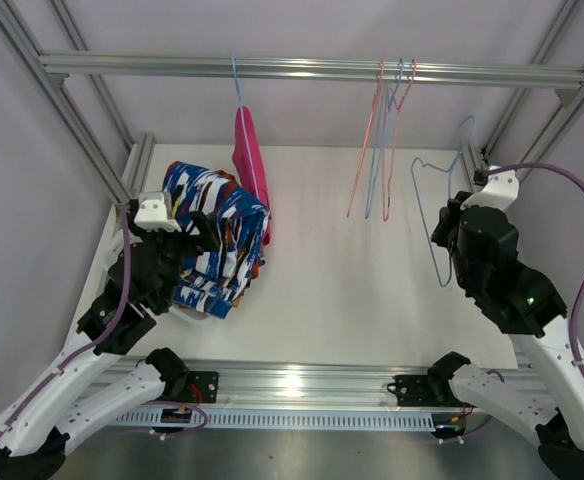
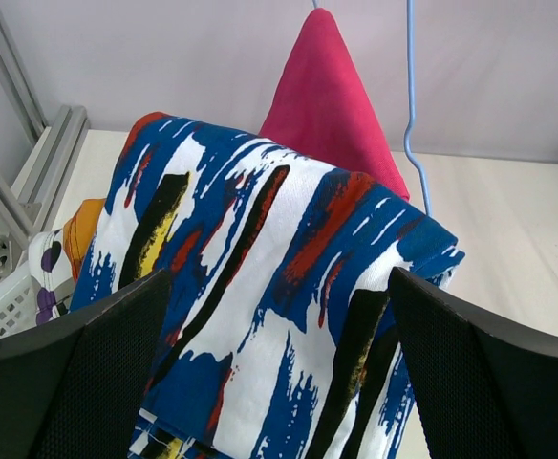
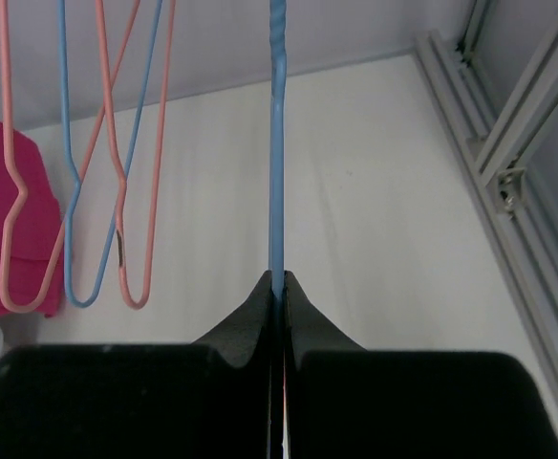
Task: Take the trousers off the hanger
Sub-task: Place the hanger at the clothesline.
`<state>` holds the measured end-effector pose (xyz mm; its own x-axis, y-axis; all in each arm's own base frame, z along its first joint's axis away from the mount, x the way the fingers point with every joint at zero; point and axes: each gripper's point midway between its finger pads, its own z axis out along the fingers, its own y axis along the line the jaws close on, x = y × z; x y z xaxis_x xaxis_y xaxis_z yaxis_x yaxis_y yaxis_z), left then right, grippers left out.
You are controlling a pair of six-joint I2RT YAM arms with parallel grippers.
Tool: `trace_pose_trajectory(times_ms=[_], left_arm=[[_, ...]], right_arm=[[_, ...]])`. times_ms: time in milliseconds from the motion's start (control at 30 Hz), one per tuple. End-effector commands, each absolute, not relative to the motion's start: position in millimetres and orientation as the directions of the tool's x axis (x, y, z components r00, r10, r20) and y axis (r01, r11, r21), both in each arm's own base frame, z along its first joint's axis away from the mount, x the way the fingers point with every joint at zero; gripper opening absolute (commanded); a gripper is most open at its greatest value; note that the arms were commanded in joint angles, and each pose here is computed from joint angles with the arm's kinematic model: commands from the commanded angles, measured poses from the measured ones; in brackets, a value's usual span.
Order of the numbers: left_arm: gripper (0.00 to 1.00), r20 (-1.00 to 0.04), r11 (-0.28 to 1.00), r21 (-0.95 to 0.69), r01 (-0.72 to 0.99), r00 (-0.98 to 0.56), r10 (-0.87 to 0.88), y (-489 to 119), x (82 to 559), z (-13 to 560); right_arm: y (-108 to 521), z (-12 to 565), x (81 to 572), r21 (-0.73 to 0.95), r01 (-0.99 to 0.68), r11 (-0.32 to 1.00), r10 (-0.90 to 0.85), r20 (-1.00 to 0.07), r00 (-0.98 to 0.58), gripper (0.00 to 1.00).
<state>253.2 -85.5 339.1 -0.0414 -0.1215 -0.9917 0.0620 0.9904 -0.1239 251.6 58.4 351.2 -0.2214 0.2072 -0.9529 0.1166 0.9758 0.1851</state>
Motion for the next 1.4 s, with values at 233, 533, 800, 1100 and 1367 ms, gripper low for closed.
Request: trace_pose_trajectory(times_ms=[233, 533, 800, 1100, 1367], left_arm=[[1.0, -0.99, 0.99, -0.138, 0.035, 0.021, -0.138, -76, 253, 348], [0.99, -0.99, 0.991, -0.133, 0.023, 0.037, -0.133, -71, 251, 349], [0.99, -0.99, 0.99, -0.137, 0.028, 0.039, -0.138, -71, 250, 349], [1.0, -0.99, 0.99, -0.134, 0.038, 0.036, -0.136, -73, 250, 349], [0.99, -0.99, 0.99, -0.134, 0.046, 0.037, -0.135, -75, 250, 349]], right_arm=[[37, 410, 258, -0.017, 0.149, 0.989, 0.004, -0.99, -0.141, 0.0], [40, 446, 275, -0.05, 0.165, 0.985, -0.041, -0.998, -0.055, 0.0], [57, 464, 301, -0.049, 0.159, 0.986, -0.05, -0.999, -0.002, 0.0], [89, 476, 343, -0.075, 0.126, 0.989, -0.075, -0.997, 0.001, 0.0], [97, 458, 376, -0.068, 0.111, 0.991, -0.064, -0.997, -0.039, 0.0]])
